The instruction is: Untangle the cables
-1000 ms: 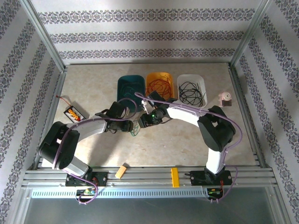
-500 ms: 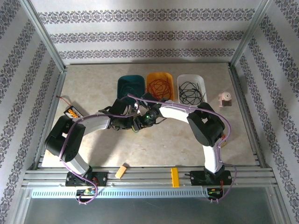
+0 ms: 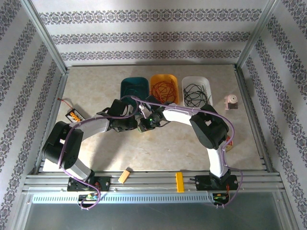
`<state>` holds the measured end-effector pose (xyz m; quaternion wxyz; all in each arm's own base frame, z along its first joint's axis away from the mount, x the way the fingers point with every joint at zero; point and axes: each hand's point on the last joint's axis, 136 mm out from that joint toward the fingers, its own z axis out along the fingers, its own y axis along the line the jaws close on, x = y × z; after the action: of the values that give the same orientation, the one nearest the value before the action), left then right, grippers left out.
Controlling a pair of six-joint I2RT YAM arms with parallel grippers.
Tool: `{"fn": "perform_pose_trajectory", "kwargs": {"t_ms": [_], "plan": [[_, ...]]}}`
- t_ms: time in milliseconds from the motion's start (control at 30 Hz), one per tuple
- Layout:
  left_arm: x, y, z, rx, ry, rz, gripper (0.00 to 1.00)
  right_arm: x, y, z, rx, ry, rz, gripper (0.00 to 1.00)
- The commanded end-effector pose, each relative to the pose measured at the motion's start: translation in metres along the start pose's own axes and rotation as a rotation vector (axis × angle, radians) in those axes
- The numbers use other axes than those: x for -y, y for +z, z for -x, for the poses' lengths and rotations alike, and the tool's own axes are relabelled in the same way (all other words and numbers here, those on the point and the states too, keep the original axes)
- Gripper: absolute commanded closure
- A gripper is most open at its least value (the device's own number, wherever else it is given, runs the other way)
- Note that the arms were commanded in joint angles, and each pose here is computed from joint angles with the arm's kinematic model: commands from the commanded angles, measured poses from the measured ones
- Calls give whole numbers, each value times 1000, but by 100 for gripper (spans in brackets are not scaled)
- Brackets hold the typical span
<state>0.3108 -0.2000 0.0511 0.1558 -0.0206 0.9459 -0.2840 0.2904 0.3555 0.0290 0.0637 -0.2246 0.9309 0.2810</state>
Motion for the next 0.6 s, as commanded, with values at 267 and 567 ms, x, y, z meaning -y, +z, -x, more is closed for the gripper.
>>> {"fn": "perform_pose_trajectory", "kwargs": {"t_ms": [267,567], "plan": [[-38,-25,8,60,-22,237,100,109,-81,-14,220,238,-461,100],[-50,-24,-1,42,-55,245,100,157,-106,-76,218,429,-489,100]]}}
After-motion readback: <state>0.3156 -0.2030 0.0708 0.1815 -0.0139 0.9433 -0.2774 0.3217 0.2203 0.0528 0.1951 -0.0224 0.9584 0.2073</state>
